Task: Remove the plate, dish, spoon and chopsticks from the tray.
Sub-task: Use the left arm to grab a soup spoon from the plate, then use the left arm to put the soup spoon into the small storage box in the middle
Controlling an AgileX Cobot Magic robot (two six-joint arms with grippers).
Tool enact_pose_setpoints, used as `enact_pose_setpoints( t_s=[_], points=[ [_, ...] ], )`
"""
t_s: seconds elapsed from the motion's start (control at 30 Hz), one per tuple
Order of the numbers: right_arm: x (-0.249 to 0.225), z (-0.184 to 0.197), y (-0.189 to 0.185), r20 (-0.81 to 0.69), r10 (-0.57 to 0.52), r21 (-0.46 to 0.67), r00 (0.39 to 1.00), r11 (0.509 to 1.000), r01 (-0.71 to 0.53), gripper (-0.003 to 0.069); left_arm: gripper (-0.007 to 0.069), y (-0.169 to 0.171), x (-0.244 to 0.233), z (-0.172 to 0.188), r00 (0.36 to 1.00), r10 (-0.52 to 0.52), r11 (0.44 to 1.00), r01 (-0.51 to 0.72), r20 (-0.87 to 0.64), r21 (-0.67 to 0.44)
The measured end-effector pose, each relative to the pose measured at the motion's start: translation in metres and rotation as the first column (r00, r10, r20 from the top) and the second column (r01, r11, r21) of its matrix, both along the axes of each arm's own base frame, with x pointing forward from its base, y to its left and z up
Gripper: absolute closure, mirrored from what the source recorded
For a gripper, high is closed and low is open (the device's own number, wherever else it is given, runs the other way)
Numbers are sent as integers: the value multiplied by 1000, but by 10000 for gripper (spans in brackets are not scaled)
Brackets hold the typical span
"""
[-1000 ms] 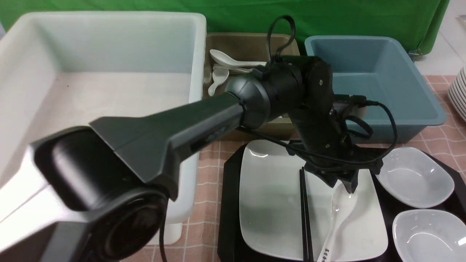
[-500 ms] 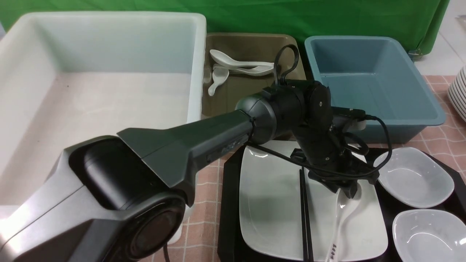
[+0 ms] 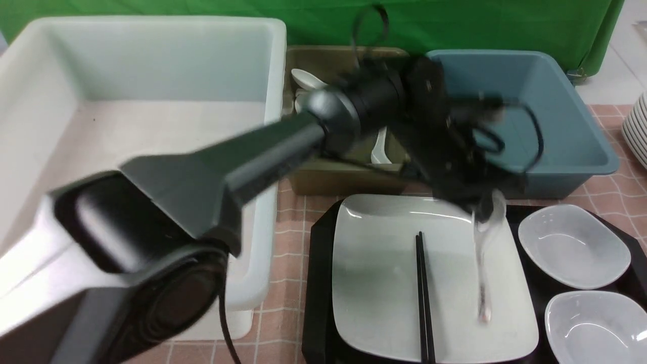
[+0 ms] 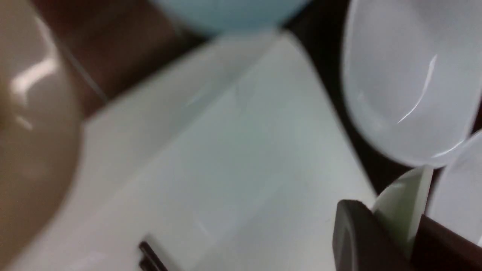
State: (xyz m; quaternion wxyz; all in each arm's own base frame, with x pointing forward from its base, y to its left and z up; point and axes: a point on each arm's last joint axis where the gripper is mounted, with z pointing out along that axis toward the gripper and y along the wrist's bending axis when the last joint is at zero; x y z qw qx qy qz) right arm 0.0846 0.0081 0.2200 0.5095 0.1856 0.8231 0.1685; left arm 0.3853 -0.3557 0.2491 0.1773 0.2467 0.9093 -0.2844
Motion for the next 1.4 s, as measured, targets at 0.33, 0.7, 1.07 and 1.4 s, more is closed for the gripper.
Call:
enact_pose_setpoints(
  t_s=[0.33, 0.7, 1.07, 1.4],
  points=[
    [0, 0, 0, -2, 0, 0, 1000, 1000, 0, 520, 595, 114, 74, 102, 907, 380, 908, -329, 181, -259],
    [0, 0, 0, -4, 1, -1, 1000, 1000, -1, 503, 518, 161, 129, 31, 817, 574, 806, -550, 61, -220],
    [0, -1, 0, -7, 2, -1, 1000, 1000, -2, 486, 262, 163, 121, 33, 850, 525, 846, -518, 31, -130],
    [-1, -2, 0, -19, 4, -1, 1000, 1000, -4, 481, 538, 167, 75, 125, 927, 353, 928, -329, 127, -173]
  ],
)
